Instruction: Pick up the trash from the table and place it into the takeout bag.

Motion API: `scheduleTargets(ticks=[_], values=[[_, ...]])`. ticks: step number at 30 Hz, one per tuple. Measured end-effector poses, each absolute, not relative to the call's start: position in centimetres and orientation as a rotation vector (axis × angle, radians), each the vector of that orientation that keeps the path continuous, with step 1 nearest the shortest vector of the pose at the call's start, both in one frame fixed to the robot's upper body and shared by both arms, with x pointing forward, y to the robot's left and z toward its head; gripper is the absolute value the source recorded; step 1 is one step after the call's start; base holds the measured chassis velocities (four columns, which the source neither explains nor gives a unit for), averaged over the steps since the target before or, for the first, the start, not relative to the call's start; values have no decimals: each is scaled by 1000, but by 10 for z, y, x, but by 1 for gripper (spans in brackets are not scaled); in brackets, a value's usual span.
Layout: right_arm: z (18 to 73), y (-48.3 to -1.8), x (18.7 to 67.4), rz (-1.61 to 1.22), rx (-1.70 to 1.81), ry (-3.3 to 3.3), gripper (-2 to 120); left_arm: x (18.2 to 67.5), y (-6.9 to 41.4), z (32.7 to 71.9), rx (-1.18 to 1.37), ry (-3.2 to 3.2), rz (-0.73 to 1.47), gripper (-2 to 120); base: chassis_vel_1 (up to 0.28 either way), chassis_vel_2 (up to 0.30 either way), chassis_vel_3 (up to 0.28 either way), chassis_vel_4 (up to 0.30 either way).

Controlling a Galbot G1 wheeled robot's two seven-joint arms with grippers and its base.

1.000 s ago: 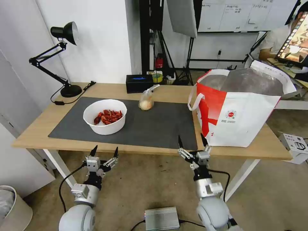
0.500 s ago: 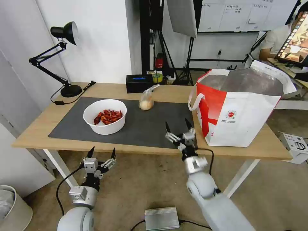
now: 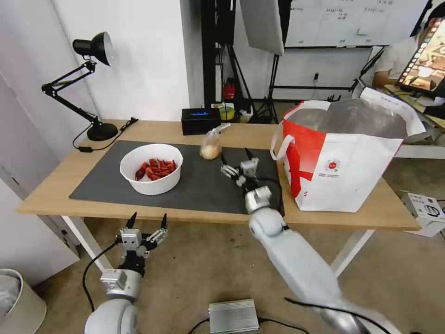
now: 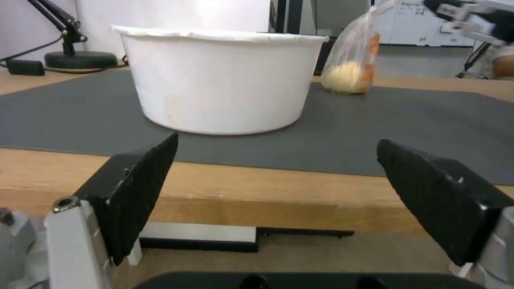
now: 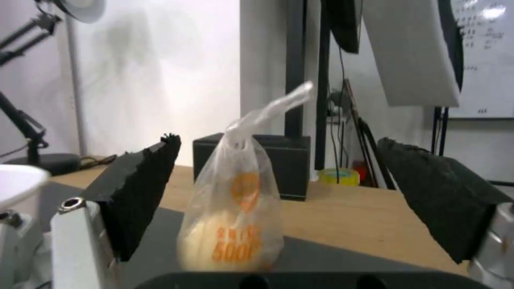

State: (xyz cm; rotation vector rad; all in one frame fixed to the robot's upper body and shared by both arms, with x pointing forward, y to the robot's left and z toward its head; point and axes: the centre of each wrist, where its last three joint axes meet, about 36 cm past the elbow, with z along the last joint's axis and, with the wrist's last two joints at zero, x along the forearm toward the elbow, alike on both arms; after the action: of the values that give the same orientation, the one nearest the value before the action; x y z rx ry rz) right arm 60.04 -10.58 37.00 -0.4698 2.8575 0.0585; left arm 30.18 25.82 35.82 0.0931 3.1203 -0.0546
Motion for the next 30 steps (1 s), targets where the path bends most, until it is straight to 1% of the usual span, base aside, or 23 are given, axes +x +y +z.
scheduleTargets(ticks=[5,19,21,23,26,30], values=[[382,-96,615,90,-456,2876,92,300,258,357,88,3121,-58,100,0,0,0,0],[410,-83,620,113,-451,2946,93,299,260,356,88,3114,-49,100,0,0,0,0],[422,-78,627,125,-424,3011,94,298,261,356,88,3116,-49,100,0,0,0,0],[424,-76,629,130,-418,3030,95,298,261,356,87,3117,-49,100,0,0,0,0],[430,-72,634,131,-404,3080,99,297,261,356,85,3118,-47,100,0,0,0,0],[435,-68,639,140,-409,3141,100,296,261,355,84,3120,-48,100,0,0,0,0]])
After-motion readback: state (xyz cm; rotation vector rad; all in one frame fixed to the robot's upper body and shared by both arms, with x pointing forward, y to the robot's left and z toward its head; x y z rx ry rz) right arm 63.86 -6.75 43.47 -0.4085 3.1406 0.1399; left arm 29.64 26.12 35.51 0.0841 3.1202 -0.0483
